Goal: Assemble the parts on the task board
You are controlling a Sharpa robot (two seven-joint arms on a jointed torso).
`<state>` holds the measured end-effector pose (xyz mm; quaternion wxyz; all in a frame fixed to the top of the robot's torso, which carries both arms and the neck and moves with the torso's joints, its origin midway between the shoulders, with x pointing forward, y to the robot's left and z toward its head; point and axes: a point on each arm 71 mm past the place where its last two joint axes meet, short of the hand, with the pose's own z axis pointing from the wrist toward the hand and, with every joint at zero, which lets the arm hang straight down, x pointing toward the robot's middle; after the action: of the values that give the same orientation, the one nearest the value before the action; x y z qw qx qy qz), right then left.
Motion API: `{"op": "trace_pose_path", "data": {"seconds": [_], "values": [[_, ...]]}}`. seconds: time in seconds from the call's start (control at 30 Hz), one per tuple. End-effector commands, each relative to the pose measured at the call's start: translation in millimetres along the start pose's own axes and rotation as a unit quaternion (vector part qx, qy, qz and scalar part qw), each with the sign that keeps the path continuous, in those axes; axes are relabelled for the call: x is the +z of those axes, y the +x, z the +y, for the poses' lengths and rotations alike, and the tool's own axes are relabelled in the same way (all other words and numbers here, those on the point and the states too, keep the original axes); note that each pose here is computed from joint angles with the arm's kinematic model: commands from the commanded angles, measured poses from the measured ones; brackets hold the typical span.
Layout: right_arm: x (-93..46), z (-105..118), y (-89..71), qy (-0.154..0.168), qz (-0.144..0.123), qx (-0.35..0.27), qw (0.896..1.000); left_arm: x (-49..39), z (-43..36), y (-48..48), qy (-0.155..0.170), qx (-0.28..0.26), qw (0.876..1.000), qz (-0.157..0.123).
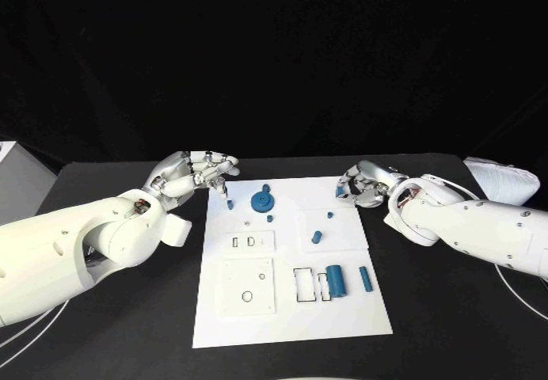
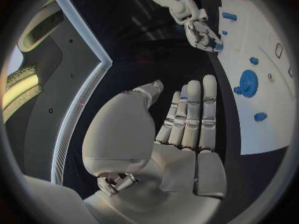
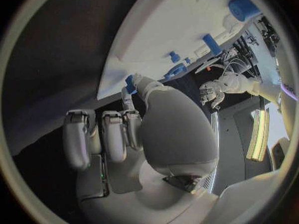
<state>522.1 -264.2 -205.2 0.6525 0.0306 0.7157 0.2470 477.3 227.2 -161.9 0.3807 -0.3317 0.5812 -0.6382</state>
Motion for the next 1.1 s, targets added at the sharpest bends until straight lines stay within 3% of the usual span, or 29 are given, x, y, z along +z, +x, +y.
{"op": "trace_pose_path", "data": {"seconds": [0.03,0.23,0.37,0.5,0.63,0.87,1.1], "values": [[-0.5,3.5,-4.1,0.025,-0.017,0.017,0.999,1.1,1.6,1.1,-0.013,0.019,1.0,0.002],[2.1,21.4,-11.9,0.027,-0.017,0.029,0.999,3.7,8.9,0.5,-0.061,0.05,0.997,0.011],[5.6,37.4,-14.7,0.019,-0.012,0.029,0.999,11.3,10.3,-0.6,-0.106,0.082,0.99,0.032],[10.1,58.0,-11.9,0.003,-0.001,0.025,1.0,24.7,3.9,-1.2,-0.165,0.137,0.975,0.064],[14.0,74.6,-6.4,-0.01,0.009,0.021,1.0,37.2,-7.6,0.2,-0.202,0.181,0.96,0.074],[20.6,100.8,5.4,-0.031,0.022,0.014,0.999,50.8,-23.1,1.6,-0.227,0.216,0.948,0.056],[23.9,121.7,16.6,-0.053,0.029,0.003,0.998,53.3,-25.5,1.8,-0.234,0.222,0.945,0.049]]}}
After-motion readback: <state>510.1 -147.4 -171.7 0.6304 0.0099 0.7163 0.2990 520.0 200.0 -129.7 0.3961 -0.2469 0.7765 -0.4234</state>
